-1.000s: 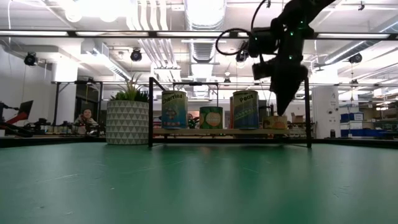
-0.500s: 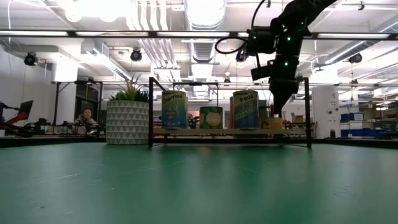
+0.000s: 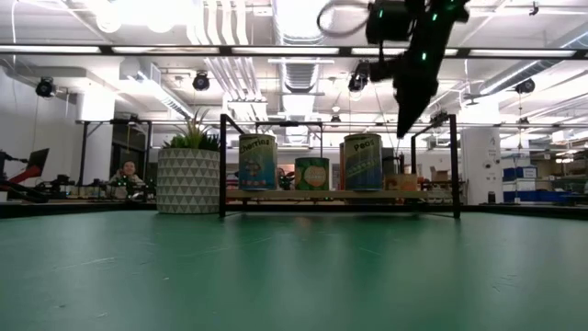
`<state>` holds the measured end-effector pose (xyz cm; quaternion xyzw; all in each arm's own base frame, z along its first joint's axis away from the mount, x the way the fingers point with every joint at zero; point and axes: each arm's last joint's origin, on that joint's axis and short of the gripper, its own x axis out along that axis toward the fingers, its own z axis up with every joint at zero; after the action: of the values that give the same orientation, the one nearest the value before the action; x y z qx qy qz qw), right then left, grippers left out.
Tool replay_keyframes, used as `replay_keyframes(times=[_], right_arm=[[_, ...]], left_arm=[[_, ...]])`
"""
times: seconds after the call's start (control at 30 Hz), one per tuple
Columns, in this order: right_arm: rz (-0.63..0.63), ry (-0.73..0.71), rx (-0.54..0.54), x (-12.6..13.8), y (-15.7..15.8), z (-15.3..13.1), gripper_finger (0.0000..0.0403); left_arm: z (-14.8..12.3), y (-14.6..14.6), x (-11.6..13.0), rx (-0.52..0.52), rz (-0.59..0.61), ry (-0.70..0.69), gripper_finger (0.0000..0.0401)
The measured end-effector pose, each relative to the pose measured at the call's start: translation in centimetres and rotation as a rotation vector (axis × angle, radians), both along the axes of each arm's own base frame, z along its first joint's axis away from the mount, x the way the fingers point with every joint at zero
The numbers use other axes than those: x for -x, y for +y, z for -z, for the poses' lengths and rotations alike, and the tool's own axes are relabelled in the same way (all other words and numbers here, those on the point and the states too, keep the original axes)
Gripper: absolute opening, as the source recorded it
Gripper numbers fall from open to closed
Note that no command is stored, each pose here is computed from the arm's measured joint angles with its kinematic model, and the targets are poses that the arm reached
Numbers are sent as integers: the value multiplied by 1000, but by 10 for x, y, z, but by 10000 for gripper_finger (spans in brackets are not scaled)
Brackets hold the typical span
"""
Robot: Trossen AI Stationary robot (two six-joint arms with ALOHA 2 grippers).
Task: Pick and place cans onto a shelf
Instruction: Put the canned salmon on the shelf
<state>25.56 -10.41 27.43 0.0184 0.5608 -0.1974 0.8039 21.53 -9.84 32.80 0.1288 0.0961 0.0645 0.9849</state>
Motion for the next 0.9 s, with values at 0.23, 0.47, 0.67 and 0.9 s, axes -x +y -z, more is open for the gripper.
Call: replay_keyframes(times=[0.23, 0.47, 0.67, 0.9], right_arm=[[-47, -182, -287, 1, 59, -23, 9], [-94, -190, -472, 3, 124, -30, 9], [67, -43, -686, 6, 181, -14, 9], [388, 181, -753, 34, 247, 15, 9]], left_arm=[[2, 0, 0, -3, 0, 5, 0], [0, 0, 0, 28, -5, -4, 0], [0, 0, 0, 44, -7, -7, 0], [0, 0, 0, 61, -10, -9, 0]])
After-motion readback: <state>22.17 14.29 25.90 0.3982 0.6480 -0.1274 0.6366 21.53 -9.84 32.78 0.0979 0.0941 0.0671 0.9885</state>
